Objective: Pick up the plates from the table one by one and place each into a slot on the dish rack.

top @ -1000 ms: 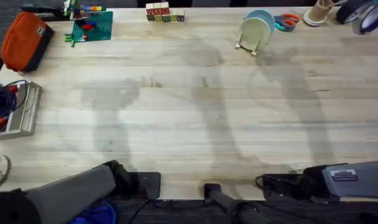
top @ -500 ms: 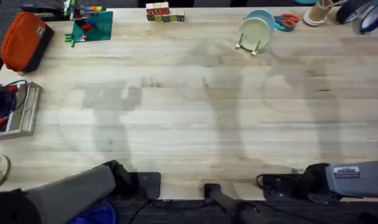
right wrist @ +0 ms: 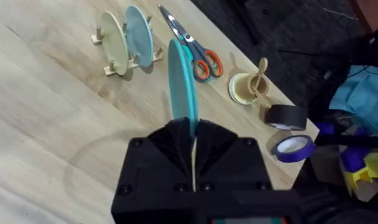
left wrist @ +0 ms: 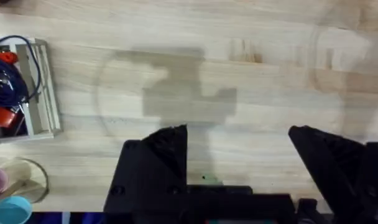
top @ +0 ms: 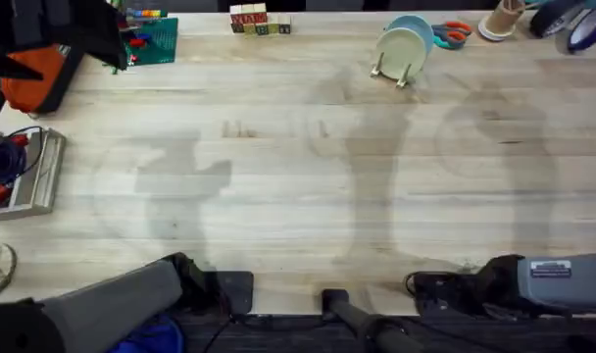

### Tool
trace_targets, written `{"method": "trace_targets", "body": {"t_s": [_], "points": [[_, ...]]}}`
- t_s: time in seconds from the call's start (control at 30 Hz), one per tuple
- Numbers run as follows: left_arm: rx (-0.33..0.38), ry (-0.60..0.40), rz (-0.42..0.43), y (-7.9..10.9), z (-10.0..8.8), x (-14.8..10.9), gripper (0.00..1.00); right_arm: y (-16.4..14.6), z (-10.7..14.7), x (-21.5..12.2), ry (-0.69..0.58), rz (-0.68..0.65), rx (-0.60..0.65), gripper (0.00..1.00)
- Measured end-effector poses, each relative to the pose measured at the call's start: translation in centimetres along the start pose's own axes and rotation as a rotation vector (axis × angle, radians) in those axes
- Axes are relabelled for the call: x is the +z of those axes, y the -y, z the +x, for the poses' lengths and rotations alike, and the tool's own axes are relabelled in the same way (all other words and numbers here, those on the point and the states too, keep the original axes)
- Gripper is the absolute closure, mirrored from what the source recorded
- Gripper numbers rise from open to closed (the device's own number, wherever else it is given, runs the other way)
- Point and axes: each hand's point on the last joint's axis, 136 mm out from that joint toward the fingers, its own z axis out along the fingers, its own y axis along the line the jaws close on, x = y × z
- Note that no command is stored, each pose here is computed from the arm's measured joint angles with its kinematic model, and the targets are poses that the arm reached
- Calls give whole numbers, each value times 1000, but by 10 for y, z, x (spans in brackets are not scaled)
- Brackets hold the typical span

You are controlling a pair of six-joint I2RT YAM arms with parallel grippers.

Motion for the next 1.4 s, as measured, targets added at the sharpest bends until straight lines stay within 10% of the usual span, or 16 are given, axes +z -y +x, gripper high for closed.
{"method": "trace_targets", "body": {"t_s": [1.4], "points": [[0, 0, 0, 0, 0, 0, 7, -8, 6, 0, -24, -33, 3, 971]]}}
